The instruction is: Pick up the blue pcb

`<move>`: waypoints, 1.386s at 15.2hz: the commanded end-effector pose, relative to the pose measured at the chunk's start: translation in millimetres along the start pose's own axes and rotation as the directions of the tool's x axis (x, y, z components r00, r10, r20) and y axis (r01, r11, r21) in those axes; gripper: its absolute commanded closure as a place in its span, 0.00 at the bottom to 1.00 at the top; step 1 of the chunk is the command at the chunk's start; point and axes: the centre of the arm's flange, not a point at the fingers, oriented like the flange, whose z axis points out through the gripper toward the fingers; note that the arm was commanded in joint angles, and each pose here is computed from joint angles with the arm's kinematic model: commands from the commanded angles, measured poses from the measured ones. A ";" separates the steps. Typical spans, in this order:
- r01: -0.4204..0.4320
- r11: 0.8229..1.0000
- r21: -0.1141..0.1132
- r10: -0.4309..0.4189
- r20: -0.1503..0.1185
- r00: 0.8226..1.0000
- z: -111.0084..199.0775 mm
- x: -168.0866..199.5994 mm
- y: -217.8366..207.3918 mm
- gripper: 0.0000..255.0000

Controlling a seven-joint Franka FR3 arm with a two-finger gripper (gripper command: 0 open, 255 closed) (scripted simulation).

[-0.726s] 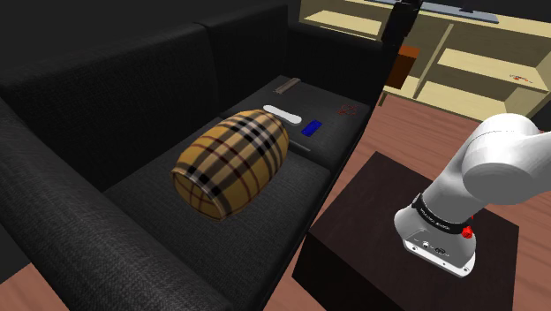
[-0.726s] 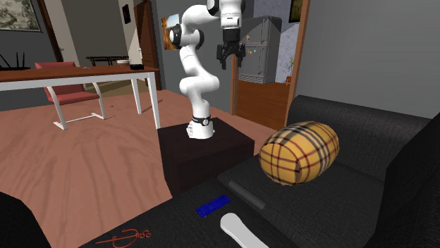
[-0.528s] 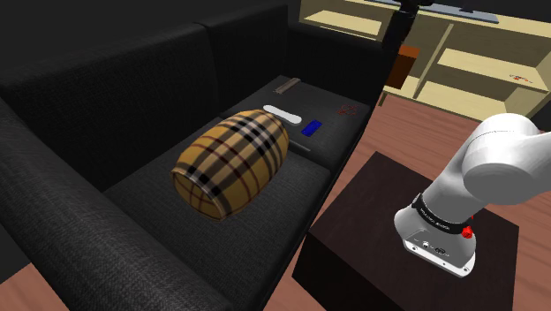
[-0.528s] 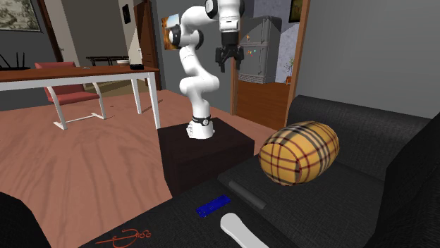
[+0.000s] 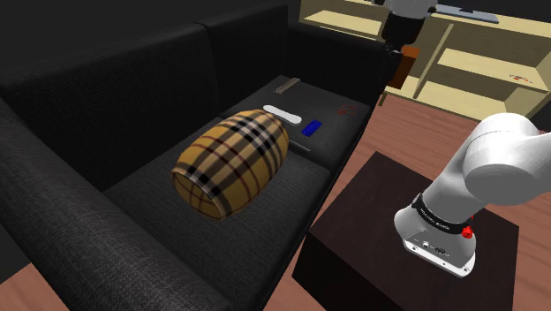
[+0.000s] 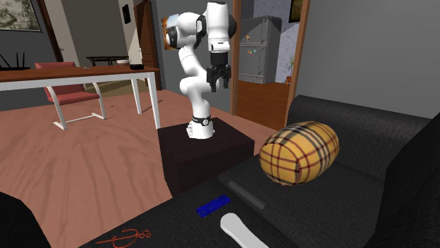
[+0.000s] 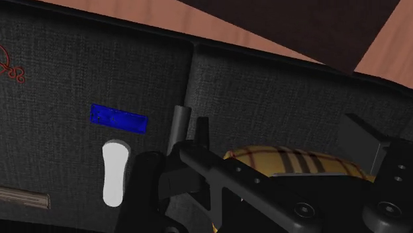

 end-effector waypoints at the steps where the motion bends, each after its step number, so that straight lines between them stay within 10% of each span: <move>1: 0.072 0.997 -0.008 -0.072 -0.002 0.997 19.6 0.1 16.5 0.00; 11: 0.390 0.920 -0.038 -0.391 -0.002 0.920 116.7 14.5 99.9 0.00; 21: 0.667 0.742 -0.066 -0.668 0.008 0.744 211.2 56.2 176.9 0.00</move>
